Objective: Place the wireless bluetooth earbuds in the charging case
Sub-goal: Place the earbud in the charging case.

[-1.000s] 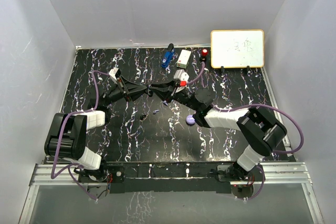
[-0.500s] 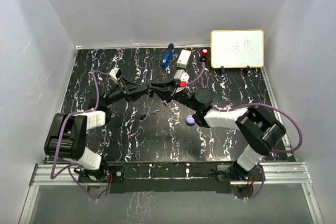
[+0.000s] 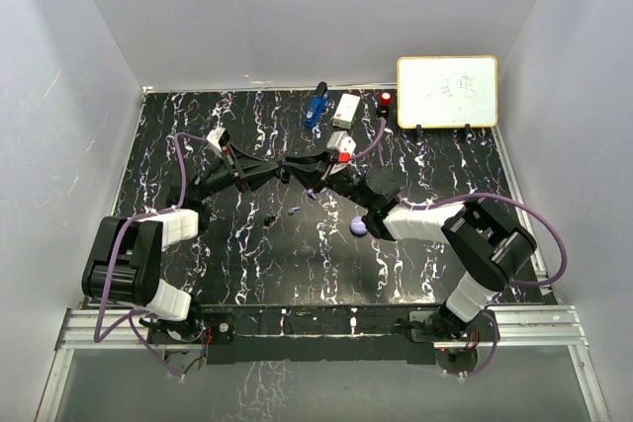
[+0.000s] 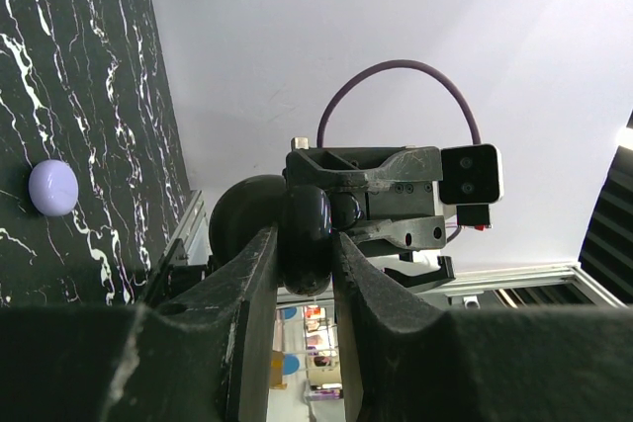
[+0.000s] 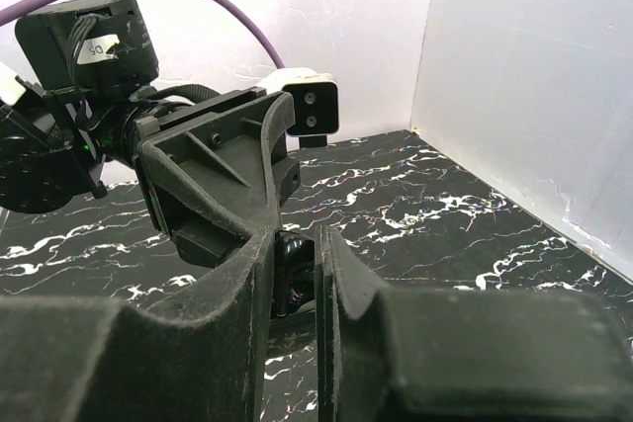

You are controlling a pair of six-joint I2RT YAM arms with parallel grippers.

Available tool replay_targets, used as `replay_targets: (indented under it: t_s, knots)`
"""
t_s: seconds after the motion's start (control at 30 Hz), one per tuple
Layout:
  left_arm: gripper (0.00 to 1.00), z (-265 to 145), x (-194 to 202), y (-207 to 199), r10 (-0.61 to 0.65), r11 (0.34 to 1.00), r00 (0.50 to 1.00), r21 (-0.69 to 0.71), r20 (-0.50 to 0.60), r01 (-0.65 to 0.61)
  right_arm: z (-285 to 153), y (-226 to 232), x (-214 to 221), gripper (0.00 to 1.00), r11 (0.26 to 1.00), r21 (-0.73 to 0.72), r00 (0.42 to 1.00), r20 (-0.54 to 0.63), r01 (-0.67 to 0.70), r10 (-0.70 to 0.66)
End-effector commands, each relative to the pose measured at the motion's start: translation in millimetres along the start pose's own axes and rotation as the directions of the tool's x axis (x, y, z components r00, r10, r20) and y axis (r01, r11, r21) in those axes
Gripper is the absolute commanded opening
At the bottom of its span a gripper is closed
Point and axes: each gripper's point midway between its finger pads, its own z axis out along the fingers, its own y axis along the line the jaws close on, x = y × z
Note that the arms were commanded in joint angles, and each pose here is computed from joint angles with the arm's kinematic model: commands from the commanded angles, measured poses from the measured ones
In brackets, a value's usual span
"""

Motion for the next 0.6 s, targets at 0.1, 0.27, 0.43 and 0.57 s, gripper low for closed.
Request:
replay_targets:
  t_s: [0.1, 0.27, 0.43, 0.57]
  knots:
    - [0.00, -0.5, 6.8, -18.6, 0.066, 0.997, 0.998, 0.040, -0.013, -0.066, 9.5, -6.6, -28.6, 0.00, 0.998, 0.011, 0.993, 0.098, 0.060, -0.060]
    - [0.00, -0.5, 7.6, -20.3, 0.069, 0.997, 0.998, 0.042, -0.015, -0.068, 8.7, -8.7, -27.1, 0.00, 0.998, 0.017, 0.994, 0.095, 0.059, -0.061]
    - [0.00, -0.7, 8.3, -20.7, 0.070, 0.997, 0.997, 0.043, -0.015, -0.069, 8.9, -10.0, -26.7, 0.00, 0.998, 0.019, 0.994, 0.096, 0.057, -0.058]
    - [0.00, -0.7, 8.3, -20.6, 0.070, 0.997, 0.997, 0.042, -0.015, -0.069, 8.7, -11.0, -25.7, 0.00, 0.998, 0.021, 0.994, 0.094, 0.056, -0.058]
